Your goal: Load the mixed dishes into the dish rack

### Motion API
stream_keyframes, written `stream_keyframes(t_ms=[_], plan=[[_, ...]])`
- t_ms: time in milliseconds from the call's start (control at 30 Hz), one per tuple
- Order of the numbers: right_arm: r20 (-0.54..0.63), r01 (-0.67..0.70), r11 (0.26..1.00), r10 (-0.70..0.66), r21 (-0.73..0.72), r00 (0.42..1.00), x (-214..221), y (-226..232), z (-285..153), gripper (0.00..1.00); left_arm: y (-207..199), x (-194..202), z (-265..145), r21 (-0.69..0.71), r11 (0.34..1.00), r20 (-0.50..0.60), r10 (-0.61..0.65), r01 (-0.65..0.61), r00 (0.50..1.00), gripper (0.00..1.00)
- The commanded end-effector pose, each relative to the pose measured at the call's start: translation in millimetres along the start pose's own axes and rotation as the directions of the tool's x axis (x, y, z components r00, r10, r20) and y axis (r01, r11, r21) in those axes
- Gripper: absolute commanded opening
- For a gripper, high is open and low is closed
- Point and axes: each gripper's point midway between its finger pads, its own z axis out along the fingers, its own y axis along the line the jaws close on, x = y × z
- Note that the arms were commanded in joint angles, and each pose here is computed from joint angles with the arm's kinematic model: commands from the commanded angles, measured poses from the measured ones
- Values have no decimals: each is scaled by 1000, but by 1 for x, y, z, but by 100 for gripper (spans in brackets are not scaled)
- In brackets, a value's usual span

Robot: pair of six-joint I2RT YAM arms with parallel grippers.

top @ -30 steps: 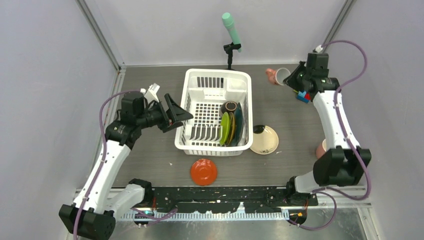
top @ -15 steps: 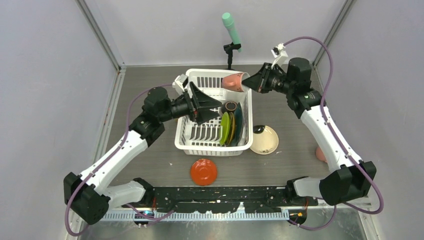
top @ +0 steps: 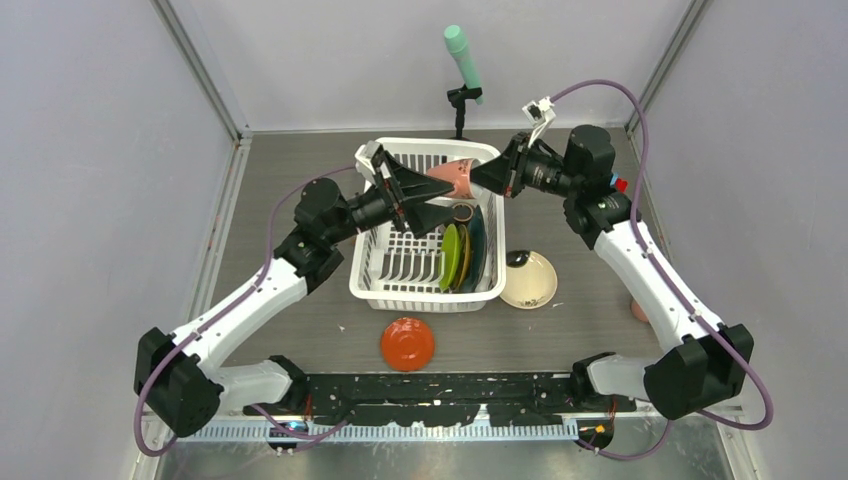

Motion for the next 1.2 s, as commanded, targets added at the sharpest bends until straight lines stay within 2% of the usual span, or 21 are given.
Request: stream_keyframes(t_ms=[0,300,433,567,833,967,1067,1133,1167], plan=[[111,155,984,-144,-88,983,-31,37,-11,0,-18,1,4,79,997,1,-17,17,1000,78],[105,202,973,-190,-110,976,-28,47,-10,0,14,0,16,-4,998,9,-66,66,998,56],[102,240,961,-228,-137,968,-23,52,-13,0,16,-1,17,-6,997,19,-75,75,997,47],[109,282,950,-269,-136,957,-17,52,-16,0,21,-1,15,-14,994,21,-106,107,994,49],[166,457,860,-428,-228,888,-5,67,-21,0,24,3,15,3,983,-14,-186,186,983,48],[163,493,837,-466,-239,870,2,67,-17,0,20,4,13,6,984,-10,-179,179,984,31],[162,507,828,-481,-239,862,6,65,-15,0,17,5,11,3,990,-10,-139,139,990,1],[158,499,837,-474,-224,866,5,62,-13,9,22,2,10,-26,994,20,-108,109,994,0],[151,486,851,-463,-201,873,4,58,-12,18,22,0,9,-38,996,33,-78,79,996,0]])
